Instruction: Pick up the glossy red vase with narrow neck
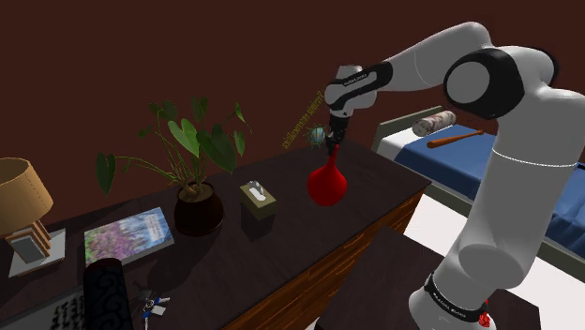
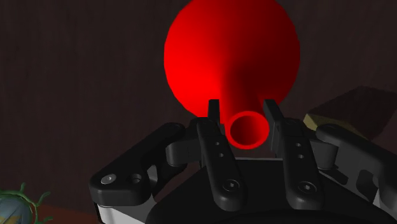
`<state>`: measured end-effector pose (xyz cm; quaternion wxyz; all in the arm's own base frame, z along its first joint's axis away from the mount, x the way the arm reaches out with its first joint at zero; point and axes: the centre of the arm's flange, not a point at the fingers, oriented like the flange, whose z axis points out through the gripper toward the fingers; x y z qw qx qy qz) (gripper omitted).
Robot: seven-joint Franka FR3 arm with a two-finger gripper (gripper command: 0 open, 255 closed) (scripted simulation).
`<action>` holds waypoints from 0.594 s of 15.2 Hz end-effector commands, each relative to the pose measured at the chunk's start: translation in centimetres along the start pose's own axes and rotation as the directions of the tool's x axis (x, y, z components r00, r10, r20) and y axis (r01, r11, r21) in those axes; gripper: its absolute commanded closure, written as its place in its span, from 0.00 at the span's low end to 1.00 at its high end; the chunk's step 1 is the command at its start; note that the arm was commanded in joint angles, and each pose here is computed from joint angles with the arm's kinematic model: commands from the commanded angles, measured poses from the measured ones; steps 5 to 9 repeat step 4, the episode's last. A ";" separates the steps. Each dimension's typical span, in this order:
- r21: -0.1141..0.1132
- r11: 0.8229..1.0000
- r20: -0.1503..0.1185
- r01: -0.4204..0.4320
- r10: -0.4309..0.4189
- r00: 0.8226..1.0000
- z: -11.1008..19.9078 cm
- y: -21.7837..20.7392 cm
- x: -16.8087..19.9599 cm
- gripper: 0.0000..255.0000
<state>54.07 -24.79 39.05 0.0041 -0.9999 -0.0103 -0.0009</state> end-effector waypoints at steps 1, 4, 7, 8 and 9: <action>0.000 1.000 -0.001 0.000 0.000 1.000 -1.0 0.1 -0.1 1.00; 0.000 1.000 -0.001 0.000 0.000 1.000 -1.6 0.1 -0.1 1.00; 0.000 1.000 -0.001 0.000 0.000 1.000 -1.6 0.1 -0.1 1.00; 0.000 1.000 -0.001 0.000 0.000 1.000 -1.6 0.1 -0.1 1.00; 0.000 1.000 -0.001 0.000 0.000 1.000 -1.6 0.1 -0.1 1.00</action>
